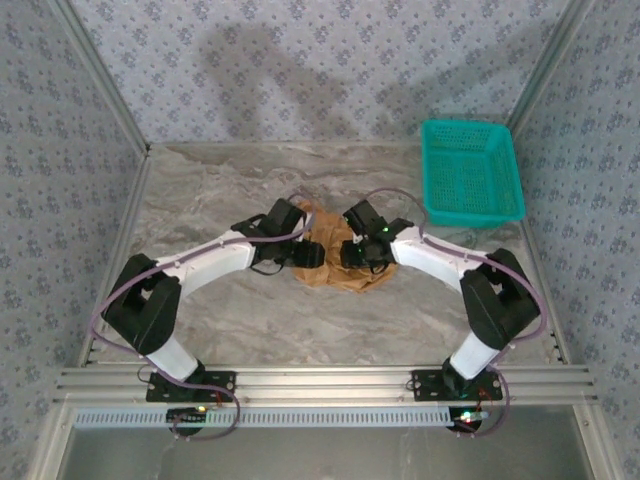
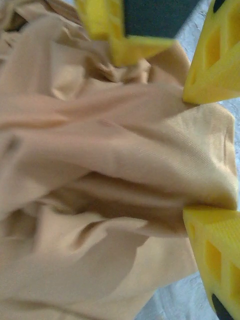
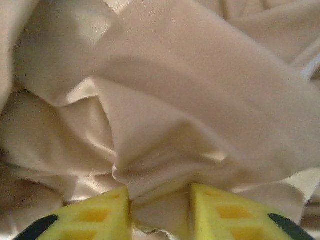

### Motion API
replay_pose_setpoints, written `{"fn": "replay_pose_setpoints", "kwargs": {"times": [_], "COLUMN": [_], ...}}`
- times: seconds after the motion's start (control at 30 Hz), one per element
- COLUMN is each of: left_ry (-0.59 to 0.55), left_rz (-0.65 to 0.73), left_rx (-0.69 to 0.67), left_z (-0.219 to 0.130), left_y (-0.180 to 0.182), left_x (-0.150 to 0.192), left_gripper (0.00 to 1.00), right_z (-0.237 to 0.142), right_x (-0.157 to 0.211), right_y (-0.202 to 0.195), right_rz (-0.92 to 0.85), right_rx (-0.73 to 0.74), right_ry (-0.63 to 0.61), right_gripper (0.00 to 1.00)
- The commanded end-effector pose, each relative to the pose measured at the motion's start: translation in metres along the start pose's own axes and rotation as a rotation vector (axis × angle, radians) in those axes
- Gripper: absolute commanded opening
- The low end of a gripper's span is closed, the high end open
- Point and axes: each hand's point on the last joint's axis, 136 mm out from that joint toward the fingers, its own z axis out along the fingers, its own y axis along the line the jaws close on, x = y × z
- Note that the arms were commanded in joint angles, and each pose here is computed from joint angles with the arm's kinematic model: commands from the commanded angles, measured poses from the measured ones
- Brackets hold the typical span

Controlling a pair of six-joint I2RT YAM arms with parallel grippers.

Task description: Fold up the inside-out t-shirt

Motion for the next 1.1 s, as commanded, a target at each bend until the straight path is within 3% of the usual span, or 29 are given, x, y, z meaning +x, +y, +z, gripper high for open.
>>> {"fn": "replay_pose_setpoints", "kwargs": {"times": [0.0,0.03,0.07,0.13,0.37,0.57,0.6,0.7,0.77,0.97,1.07], "left_ry": [-0.005,0.004,0.008,0.003,-0.049,-0.045,-0.045,-0.079,-0.145,-0.406,-0.467], "left_rz": [-0.014,-0.009,0.001,0.02,0.048,0.049,0.054,0.108,0.193,0.579,0.706], "left_rx": [0.022,0.003,-0.022,-0.073,-0.107,-0.054,-0.05,-0.045,-0.052,-0.015,-0.01], "left_z": [0.012,0.014,0.013,0.004,-0.036,-0.038,-0.038,-0.046,-0.057,-0.058,-0.049], "left_y": [-0.005,-0.001,0.003,0.009,0.017,0.009,0.007,-0.002,-0.014,-0.05,-0.063], "left_x": [0.003,0.004,0.004,0.0,-0.01,-0.007,-0.008,-0.017,-0.029,-0.051,-0.056], "left_gripper": [0.41,0.29,0.15,0.0,0.0,0.0,0.02,0.33,0.43,0.53,0.56], "right_z": [-0.015,-0.023,-0.032,-0.053,-0.117,-0.118,-0.117,-0.111,-0.109,-0.109,-0.112], "right_x": [-0.016,-0.019,-0.021,-0.022,-0.05,-0.066,-0.069,-0.071,-0.07,-0.063,-0.061], "right_y": [-0.004,-0.004,-0.004,-0.008,-0.049,-0.061,-0.06,-0.052,-0.048,-0.042,-0.041], "right_rz": [-0.018,-0.017,-0.014,0.01,0.142,0.198,0.195,0.185,0.179,0.166,0.167], "right_rx": [0.05,0.052,0.054,0.063,0.073,0.032,0.026,-0.011,-0.024,-0.041,-0.044], "right_ry": [-0.036,-0.049,-0.058,-0.07,-0.196,-0.222,-0.226,-0.215,-0.213,-0.208,-0.211], "right_gripper": [0.08,0.0,0.0,0.0,0.0,0.0,0.0,0.0,0.0,0.0,0.0]}}
